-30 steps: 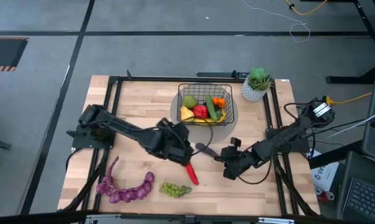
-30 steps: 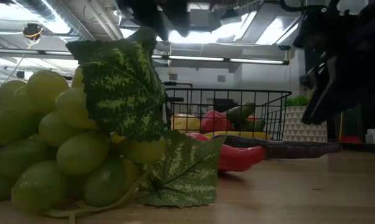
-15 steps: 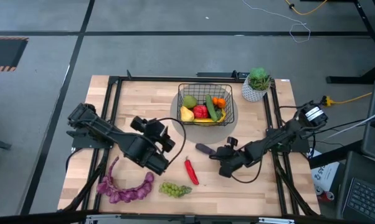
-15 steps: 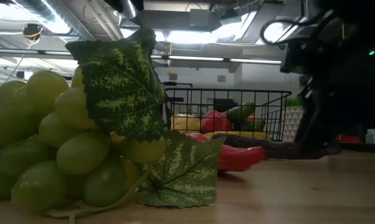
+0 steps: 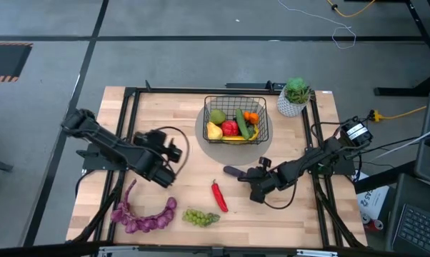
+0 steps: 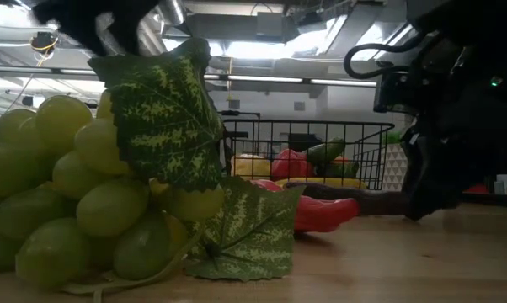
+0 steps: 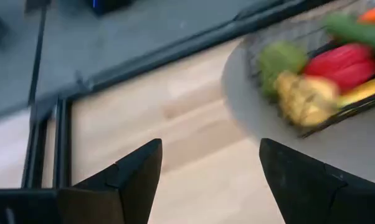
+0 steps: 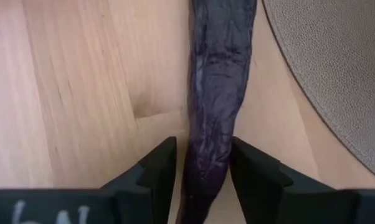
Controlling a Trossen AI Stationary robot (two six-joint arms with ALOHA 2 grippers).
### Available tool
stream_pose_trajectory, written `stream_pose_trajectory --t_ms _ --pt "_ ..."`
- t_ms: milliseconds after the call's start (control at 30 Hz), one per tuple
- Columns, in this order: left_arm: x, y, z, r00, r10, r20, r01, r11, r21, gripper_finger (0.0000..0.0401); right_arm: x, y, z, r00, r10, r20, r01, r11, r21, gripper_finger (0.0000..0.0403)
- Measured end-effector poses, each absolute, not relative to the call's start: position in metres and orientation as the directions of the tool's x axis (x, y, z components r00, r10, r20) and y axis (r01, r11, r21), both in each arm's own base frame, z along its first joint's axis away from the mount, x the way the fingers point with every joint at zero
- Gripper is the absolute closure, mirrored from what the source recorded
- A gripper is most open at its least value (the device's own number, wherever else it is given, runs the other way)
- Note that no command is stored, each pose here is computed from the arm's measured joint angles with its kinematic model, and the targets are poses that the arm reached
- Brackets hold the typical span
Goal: Build produce basket
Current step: Put the violet eggplant into the black wire basket
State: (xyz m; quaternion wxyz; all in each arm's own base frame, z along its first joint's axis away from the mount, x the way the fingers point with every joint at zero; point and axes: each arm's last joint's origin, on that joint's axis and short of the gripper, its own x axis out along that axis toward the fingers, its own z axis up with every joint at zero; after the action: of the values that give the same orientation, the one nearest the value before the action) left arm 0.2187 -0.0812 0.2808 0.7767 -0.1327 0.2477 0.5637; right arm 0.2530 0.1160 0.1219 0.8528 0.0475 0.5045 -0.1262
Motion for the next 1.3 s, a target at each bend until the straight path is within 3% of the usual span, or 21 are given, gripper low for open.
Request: stream_pose_trajectory --t_ms 200,333,500,700,867,1000,1167,1300 --pt "0.173 -0.07 0.238 0.17 0.731 -0.661 -0.982 0.183 -0.051 0.0137 0.254 0.116 0.122 0.462 -0.161 -0.872 0.255 0.966 -0.043 0.032" --pt "0.162 -0.073 0.204 0.279 0.652 -0.705 -0.959 0.228 -0.169 0.0137 0.254 0.117 0.122 0.466 -0.162 -0.87 0.234 0.971 -0.055 0.0381" --pt "0.164 -0.08 0.173 0.388 0.548 -0.741 -0.916 0.318 -0.244 0.0137 0.26 0.119 0.127 0.5 -0.147 -0.853 0.195 0.979 -0.055 0.0378" --pt "0.166 -0.084 0.159 0.42 0.443 -0.792 -0.898 0.328 -0.292 0.0137 0.281 0.129 0.154 0.575 -0.137 -0.806 0.069 0.99 -0.119 0.0381" --pt "0.167 -0.084 0.159 0.421 0.445 -0.79 -0.898 0.328 -0.293 0.0137 0.297 0.132 0.191 0.612 -0.302 -0.731 0.049 0.937 -0.346 0.0377" --pt "0.167 -0.084 0.159 0.421 0.446 -0.79 -0.898 0.327 -0.293 0.0137 0.303 0.127 0.23 0.573 -0.511 -0.64 0.113 0.823 -0.556 0.0377" --pt "0.167 -0.083 0.159 0.426 0.457 -0.781 -0.897 0.329 -0.296 0.0137 0.302 0.099 0.276 0.442 -0.744 -0.501 0.176 0.62 -0.765 0.0381" --pt "0.167 -0.082 0.16 0.439 0.486 -0.755 -0.892 0.334 -0.304 0.0137 0.299 0.06 0.303 0.282 -0.823 -0.493 0.204 0.553 -0.808 0.0377"
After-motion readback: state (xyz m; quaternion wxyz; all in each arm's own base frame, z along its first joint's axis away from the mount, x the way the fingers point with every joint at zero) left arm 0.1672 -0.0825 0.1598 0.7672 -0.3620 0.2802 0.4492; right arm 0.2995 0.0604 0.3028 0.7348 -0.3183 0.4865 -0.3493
